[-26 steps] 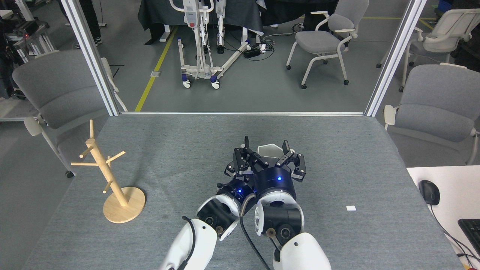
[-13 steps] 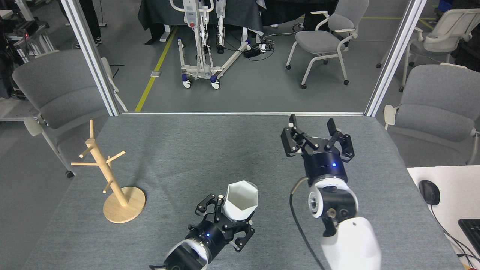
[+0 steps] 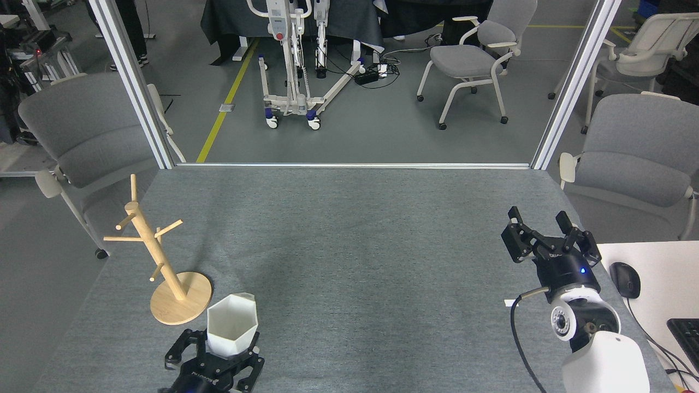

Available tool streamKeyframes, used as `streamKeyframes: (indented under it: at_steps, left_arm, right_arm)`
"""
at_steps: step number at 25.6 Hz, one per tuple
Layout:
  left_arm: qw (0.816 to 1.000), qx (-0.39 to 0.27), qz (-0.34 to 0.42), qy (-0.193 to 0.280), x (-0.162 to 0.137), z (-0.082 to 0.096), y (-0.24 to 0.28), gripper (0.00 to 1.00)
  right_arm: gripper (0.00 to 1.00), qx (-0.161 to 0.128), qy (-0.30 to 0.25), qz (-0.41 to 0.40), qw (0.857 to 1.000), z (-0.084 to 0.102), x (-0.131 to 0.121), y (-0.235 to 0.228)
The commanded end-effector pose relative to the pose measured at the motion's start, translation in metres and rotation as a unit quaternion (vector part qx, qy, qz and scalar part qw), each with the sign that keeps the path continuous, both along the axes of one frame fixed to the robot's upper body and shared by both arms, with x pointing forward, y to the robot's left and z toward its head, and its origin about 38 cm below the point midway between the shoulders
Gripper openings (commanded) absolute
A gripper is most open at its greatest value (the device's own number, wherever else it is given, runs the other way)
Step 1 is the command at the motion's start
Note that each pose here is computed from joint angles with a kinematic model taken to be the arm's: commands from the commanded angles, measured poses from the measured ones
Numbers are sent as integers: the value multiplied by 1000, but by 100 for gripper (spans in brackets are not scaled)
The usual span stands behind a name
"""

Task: Hang cup on storage rack
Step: 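Release the cup from the right gripper and withdraw it, then carry the cup with the left gripper toward the wooden stand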

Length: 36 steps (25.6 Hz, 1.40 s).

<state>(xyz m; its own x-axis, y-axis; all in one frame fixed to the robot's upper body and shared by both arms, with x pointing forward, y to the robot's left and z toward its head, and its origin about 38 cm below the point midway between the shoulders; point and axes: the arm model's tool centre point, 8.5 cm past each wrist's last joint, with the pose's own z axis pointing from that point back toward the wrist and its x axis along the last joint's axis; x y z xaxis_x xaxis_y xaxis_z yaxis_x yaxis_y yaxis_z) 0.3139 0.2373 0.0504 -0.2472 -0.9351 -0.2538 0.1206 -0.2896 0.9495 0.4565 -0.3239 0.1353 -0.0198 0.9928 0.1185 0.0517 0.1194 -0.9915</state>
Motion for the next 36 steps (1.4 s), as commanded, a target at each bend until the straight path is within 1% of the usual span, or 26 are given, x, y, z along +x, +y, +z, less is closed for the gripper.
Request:
streamKeyframes:
  at_steps: [1, 2, 4, 7, 10, 12, 14, 16, 19, 21, 23, 26, 29, 30, 32, 34, 36]
  left_arm:
    - [997, 13, 70, 11, -22, -9, 54, 0]
    - [996, 19, 91, 13, -27, -10, 71, 0]
    - [990, 27, 140, 8, -32, -4, 104, 0]
    - [978, 37, 205, -9, -32, 10, 151, 0]
    - [969, 32, 242, -36, -10, 29, 175, 0]
    - [962, 31, 268, -37, 0, 37, 194, 0]
    - [959, 35, 276, -46, 14, 50, 208, 0]
    - [958, 35, 280, -48, 26, 55, 216, 0]
    - [958, 23, 280, -56, 47, 64, 221, 0]
    - [960, 21, 273, -64, 56, 73, 225, 0]
    - [963, 22, 261, -70, 61, 81, 224, 0]
    - [963, 21, 257, -75, 64, 85, 223, 0]
    - [966, 22, 247, -78, 64, 88, 220, 0]
    - [967, 24, 240, -79, 64, 89, 218, 0]
    - [968, 23, 236, -81, 64, 90, 213, 0]
    - [968, 21, 238, -80, 65, 88, 210, 0]
    - [968, 15, 238, -78, 66, 84, 205, 0]
  right_arm:
    - [99, -30, 10, -32, 999, -21, -9, 2]
    - [99, -27, 4, -31, 999, -26, -13, 6]
    - [99, -26, 13, -29, 999, -42, -25, 7]
    - [99, -28, 23, -27, 999, -53, -36, 6]
    - [99, -28, 40, -31, 998, -68, -49, 3]
    - [99, -28, 46, -34, 998, -74, -54, 1]
    - [99, -28, 53, -35, 998, -79, -58, 1]
    - [99, -28, 63, -35, 997, -87, -65, 0]
    - [99, -29, 88, -34, 995, -107, -83, 2]
    - [99, -20, 91, -34, 995, -115, -90, 8]
    - [99, -16, 74, -41, 996, -114, -91, 8]
    - [99, -15, 32, -47, 998, -107, -90, 8]
    - [99, -17, 7, -47, 999, -92, -79, 7]
    - [99, -17, -6, -45, 999, -81, -68, 9]
    - [99, -14, -20, -40, 999, -69, -56, 13]
    - [100, -17, -9, -36, 999, -68, -53, 15]
    - [100, -15, 15, -32, 999, -71, -52, 17]
